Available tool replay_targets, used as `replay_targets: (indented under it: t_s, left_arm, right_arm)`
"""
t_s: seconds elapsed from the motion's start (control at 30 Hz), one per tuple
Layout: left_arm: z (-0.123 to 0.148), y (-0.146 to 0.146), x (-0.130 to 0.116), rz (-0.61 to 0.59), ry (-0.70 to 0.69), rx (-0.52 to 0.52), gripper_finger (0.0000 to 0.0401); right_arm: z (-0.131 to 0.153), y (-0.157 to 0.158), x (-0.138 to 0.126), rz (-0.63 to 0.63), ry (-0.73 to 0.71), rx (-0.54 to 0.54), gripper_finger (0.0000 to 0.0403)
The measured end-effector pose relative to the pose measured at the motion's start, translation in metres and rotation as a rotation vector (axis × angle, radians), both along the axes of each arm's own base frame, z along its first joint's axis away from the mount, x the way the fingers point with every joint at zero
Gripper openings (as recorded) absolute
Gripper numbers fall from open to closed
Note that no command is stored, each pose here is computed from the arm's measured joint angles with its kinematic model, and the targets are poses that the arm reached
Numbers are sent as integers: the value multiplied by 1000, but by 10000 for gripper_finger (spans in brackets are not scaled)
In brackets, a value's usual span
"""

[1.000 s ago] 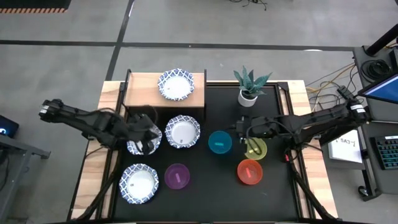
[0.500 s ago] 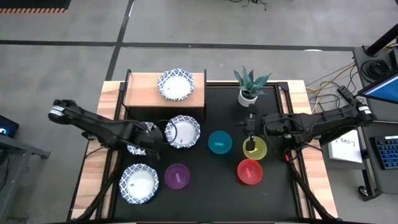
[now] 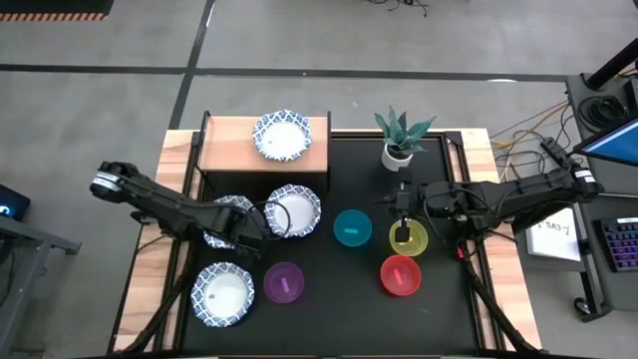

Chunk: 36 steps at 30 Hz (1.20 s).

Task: Place and stack bowls onto a shelf
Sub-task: Stack the big white bowl on top of the big white bowl on the shelf

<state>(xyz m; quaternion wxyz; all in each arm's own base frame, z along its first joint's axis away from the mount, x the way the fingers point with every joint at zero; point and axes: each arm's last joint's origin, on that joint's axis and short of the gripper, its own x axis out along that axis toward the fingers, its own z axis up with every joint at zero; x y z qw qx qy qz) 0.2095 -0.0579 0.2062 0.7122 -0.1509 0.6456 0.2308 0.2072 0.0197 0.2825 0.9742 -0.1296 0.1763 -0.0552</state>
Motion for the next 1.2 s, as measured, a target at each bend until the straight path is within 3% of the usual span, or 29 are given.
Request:
replay_targets:
  t_s: [0.23, 0.5, 0.77, 0.93, 1.2]
  left_arm:
    - [-13, 1, -3, 26, 48, 13, 116]
    - [-23, 0, -6, 49, 59, -40, 116]
    - [-25, -1, -2, -42, 24, -49, 116]
    - [-39, 0, -6, -37, 11, -52, 115]
    - [-46, 2, -11, -15, 32, -43, 77]
  right_arm:
    - [-1, 0, 1, -1, 4, 2, 9]
    - [-2, 0, 3, -6, 9, 14, 9]
    - [-3, 0, 4, -6, 13, 12, 9]
    - [-3, 0, 4, -6, 13, 13, 9]
    - [-4, 0, 4, -5, 14, 9, 9]
